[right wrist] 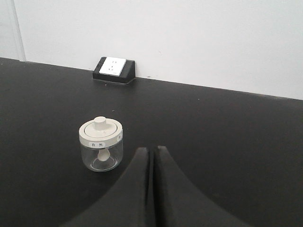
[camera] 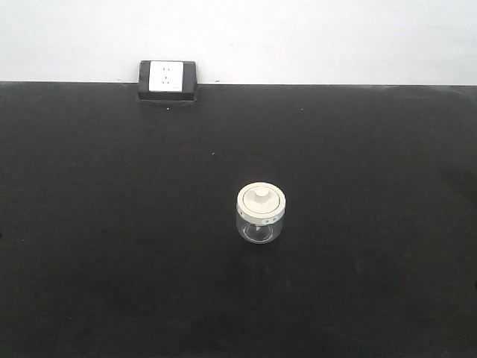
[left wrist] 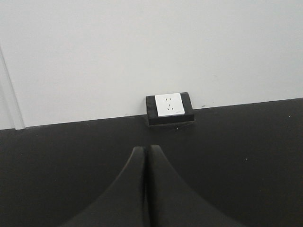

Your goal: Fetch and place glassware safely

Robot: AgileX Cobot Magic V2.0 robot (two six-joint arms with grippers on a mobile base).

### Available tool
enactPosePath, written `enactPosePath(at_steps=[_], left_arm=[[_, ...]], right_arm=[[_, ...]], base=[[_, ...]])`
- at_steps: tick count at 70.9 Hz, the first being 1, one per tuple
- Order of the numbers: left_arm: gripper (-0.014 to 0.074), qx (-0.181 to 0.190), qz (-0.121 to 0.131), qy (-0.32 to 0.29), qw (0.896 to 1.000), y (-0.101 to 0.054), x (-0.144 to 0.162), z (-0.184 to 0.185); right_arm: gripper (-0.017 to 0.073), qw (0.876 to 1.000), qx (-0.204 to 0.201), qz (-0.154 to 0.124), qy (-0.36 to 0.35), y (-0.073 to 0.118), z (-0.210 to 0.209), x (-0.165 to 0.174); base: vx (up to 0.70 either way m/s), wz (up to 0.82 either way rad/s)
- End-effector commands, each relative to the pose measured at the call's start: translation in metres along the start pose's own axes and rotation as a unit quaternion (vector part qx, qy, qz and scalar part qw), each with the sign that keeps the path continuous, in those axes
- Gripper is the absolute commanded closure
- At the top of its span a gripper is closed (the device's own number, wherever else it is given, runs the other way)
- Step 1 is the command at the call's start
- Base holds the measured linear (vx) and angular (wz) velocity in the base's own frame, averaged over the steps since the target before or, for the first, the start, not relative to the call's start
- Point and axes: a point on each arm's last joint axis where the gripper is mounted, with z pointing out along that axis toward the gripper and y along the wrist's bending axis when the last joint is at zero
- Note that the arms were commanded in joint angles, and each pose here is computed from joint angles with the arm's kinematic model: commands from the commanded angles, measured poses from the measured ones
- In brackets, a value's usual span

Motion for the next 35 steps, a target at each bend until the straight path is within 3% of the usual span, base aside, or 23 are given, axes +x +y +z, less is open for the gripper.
enactPosePath(at_steps=[1, 35], left_arm=[[0.0601, 0.001, -0.007, -0.049, 0.999, 0.0001, -0.0155, 0.0003], [0.0601, 0.001, -0.007, -0.049, 0.999, 0.0001, -0.0155, 0.0003]], right_arm=[[0.0563, 0.999, 0.006, -0.005, -0.049, -0.0012, -0.0013, -0.0149], [0.0563, 0.999, 0.006, -0.005, -0.049, -0.0012, -0.0013, -0.0149]], base=[[0.00, 0.00], [0.00, 0.00]])
